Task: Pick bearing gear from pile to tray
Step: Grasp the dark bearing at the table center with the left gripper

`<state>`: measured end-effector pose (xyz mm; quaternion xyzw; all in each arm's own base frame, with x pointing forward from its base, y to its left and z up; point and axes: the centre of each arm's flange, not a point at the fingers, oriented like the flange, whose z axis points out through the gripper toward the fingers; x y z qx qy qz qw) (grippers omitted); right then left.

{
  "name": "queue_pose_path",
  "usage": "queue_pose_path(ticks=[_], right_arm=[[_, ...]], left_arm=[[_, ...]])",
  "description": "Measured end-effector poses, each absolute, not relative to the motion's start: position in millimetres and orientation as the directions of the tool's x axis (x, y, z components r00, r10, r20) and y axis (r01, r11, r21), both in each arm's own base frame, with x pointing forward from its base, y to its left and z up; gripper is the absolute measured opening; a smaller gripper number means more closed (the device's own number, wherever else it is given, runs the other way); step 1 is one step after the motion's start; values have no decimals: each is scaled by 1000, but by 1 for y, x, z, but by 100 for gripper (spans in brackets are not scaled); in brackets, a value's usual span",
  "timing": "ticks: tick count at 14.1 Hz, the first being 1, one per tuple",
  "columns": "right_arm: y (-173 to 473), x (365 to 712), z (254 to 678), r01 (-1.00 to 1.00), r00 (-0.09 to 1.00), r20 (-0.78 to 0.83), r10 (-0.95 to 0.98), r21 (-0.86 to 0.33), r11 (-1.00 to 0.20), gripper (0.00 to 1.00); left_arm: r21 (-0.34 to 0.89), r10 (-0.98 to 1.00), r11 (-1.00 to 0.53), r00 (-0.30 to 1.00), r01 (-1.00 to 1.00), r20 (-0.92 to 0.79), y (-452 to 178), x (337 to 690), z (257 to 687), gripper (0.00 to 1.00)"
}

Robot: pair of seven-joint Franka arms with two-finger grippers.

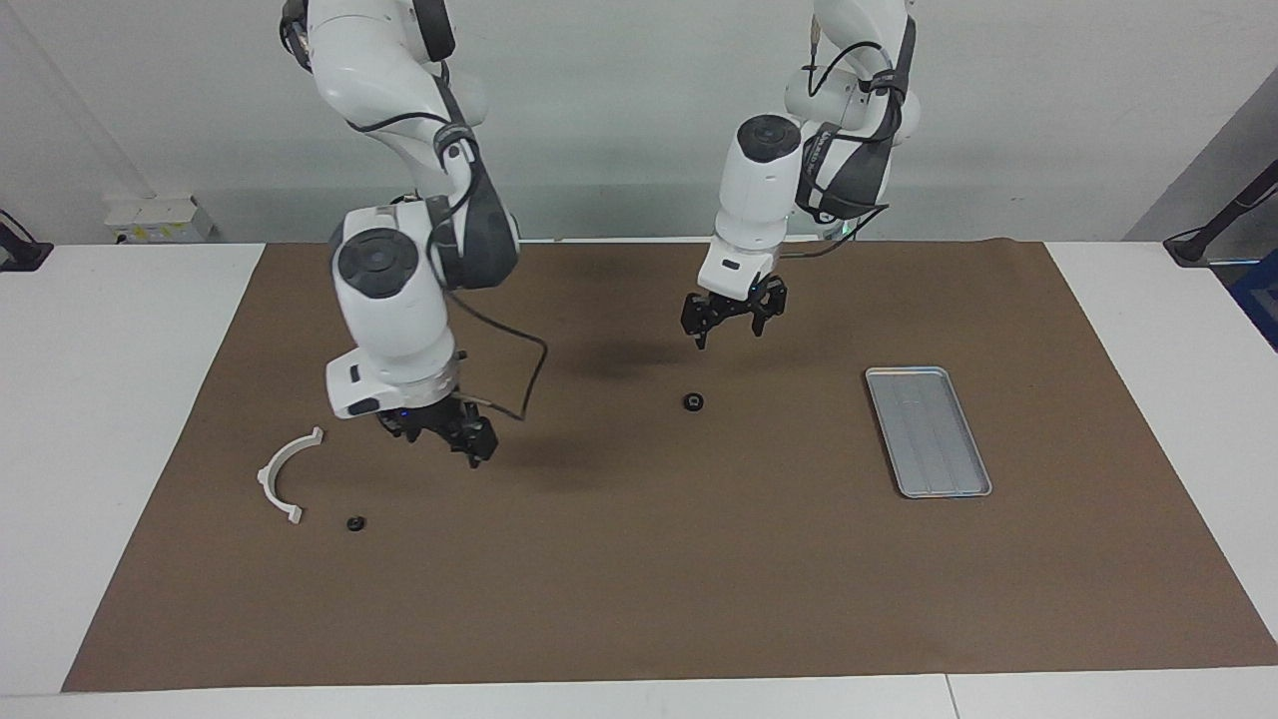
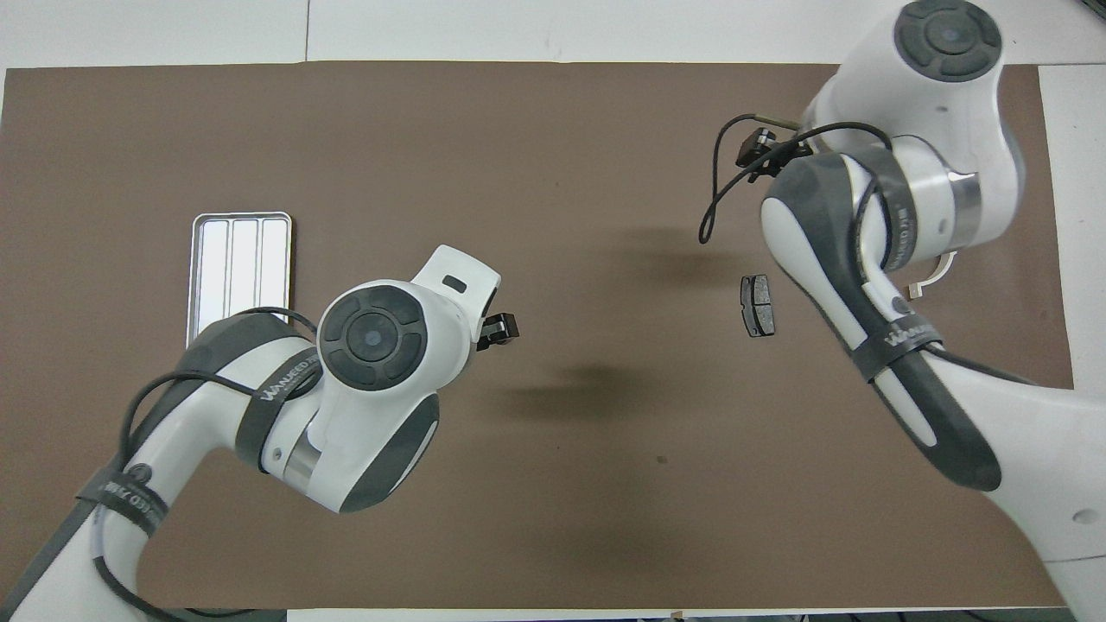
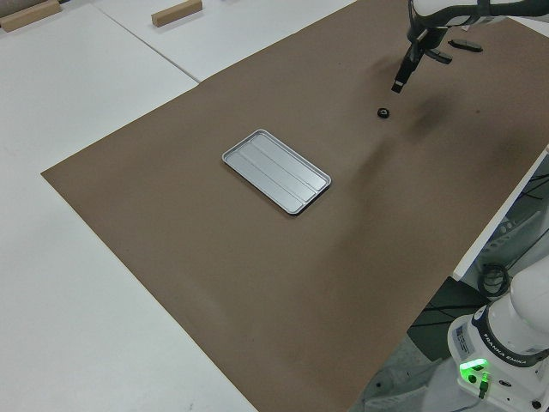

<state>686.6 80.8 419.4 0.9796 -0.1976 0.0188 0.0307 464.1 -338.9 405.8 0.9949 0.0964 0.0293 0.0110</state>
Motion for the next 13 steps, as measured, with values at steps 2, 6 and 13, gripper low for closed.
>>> queue_pose_path(ticks=[2, 6, 13], right_arm=[[32, 690, 393, -389, 921, 54, -386, 48, -920, 100], [8, 696, 346, -398, 915, 78, -395, 34, -917, 100], [-18, 707, 304, -411, 906, 124, -404, 30, -911, 97]], left_arm=[[17, 191, -982, 981, 190, 42, -357, 464, 366, 100], [2, 200, -980, 980, 200, 16, -373, 461, 315, 100], [30, 213, -977, 976, 212, 39, -372, 469, 286, 100]])
